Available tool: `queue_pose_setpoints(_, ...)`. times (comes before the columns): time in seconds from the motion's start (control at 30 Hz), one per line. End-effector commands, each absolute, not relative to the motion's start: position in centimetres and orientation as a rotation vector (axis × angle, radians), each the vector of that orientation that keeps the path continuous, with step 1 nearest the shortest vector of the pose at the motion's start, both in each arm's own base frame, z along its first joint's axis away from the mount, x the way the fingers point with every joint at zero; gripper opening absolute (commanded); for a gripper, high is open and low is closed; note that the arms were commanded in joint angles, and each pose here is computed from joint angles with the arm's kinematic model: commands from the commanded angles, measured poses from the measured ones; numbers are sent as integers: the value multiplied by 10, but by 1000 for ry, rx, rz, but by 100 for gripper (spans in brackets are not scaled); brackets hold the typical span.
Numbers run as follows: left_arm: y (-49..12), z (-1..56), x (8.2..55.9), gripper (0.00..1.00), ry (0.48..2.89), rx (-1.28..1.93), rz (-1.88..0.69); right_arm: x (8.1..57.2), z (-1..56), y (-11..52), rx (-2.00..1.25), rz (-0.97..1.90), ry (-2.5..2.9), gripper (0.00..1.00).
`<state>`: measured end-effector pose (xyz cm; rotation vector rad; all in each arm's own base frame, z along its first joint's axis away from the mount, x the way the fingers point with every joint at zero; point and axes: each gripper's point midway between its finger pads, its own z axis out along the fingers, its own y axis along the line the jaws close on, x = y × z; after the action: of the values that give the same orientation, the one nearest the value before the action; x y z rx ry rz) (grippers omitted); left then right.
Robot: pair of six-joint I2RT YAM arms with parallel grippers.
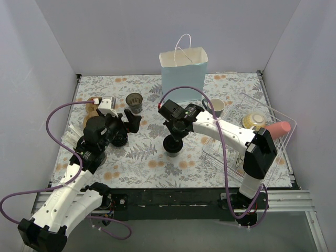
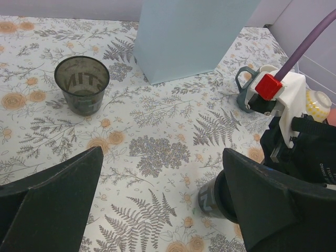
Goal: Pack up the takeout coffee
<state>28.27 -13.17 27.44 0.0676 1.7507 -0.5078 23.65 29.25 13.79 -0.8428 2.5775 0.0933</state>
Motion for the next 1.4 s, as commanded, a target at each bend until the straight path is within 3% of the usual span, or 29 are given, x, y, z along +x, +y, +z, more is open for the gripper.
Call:
queue_pose_setpoints(0.0, -130, 277, 281, 98, 1727, 80, -498, 245, 152, 307, -832, 145, 2518, 1)
queue_pose_setpoints(0.47, -128, 278, 280, 98, 1722, 80, -492, 248, 149, 303, -793, 94, 2534, 1)
queue_pose_setpoints(0.6, -131, 275, 279, 98, 1733, 96, -504, 249, 163, 306, -764, 134, 2509, 24)
queue_pose_setpoints(0.7, -134, 275, 280, 98, 1747, 108, -510, 250, 177, 309, -746, 177, 2482, 34)
queue_pose_setpoints(1.03, -170, 270, 263, 98, 1865, 208, -728, 248, 183, 316, -763, 479, 2398, 53)
queue_pose_setpoints(1.1, -181, 262, 256, 94, 1909, 217, -806, 239, 180, 316, -807, 633, 2379, 66)
queue_pose_setpoints(1.2, -195, 247, 249, 91, 1980, 227, -916, 236, 179, 320, -847, 823, 2323, 74)
queue_pose_setpoints(1.37, -209, 216, 241, 86, 2088, 228, -1013, 247, 166, 308, -853, 898, 2305, 78)
